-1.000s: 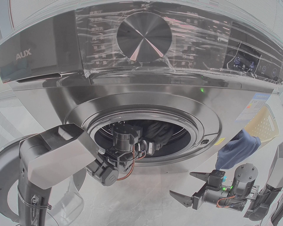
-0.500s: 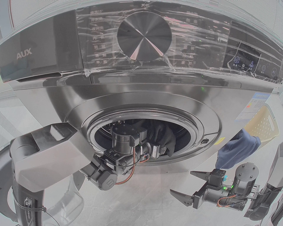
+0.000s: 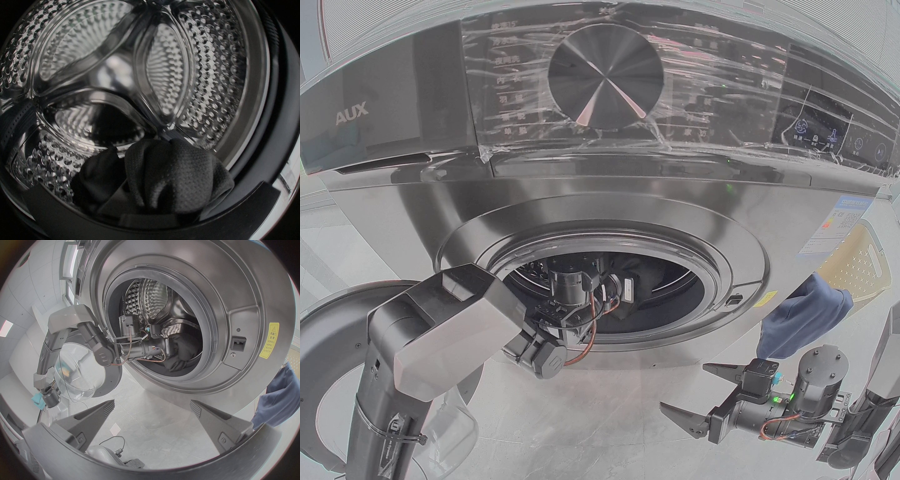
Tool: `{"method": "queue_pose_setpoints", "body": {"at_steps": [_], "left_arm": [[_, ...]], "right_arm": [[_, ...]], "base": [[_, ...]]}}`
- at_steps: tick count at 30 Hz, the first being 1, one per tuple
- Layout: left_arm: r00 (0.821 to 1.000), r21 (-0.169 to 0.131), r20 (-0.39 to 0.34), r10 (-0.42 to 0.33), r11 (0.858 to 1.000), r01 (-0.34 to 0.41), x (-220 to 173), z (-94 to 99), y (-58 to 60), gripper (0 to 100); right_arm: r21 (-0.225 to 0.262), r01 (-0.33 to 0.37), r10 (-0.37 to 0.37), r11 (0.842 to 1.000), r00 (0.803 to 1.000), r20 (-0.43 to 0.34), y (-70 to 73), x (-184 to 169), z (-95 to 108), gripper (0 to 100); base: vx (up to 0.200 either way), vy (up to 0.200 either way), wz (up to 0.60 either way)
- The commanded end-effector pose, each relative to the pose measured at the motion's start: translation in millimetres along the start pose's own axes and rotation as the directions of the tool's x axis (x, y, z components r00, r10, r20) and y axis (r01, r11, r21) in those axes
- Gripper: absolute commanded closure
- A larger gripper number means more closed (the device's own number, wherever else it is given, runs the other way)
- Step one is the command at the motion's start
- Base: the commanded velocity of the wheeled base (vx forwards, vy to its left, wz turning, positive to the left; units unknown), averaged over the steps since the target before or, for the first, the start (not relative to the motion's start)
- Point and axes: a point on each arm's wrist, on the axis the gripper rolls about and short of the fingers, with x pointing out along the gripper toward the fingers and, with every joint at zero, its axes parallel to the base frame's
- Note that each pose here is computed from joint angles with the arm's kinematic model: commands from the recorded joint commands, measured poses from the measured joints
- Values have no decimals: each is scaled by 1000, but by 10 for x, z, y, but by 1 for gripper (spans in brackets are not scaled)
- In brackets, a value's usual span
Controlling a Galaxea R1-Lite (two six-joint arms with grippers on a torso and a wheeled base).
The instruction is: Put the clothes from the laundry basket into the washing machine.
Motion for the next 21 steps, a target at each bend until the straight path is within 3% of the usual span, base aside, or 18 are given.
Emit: {"method": "queue_pose_setpoints", "body": {"at_steps": [1,8,14,15,18,20,21], "left_arm": [[991,-20,98,89,996,-88,311,-61,236,100],[951,-62,235,201,979,-192,589,180,516,100],[952,-68,227,206,978,-195,586,171,526,100],[956,-63,211,205,978,-196,569,131,520,0],[968,-53,158,197,980,-190,490,57,468,0],[978,-47,117,175,984,-171,362,105,394,0],[987,-37,67,144,989,-142,229,111,301,0]], "right_arm": [[-2,-6,6,1000,1000,-8,15,10,-17,0],[-1,-5,5,1000,1000,-8,12,10,-17,0],[0,-4,4,1000,1000,-6,5,10,-14,0],[1,-5,5,1000,1000,-8,9,10,-16,0],[1,-3,3,1000,1000,-8,5,10,-16,0],[2,-1,1,1000,1000,-8,-2,10,-15,0],[2,-1,1,1000,1000,-8,-2,10,-15,0]], "base": [[0,0,0],[0,0,0],[0,0,0],[0,0,0],[0,0,0],[0,0,0],[0,0,0]]}}
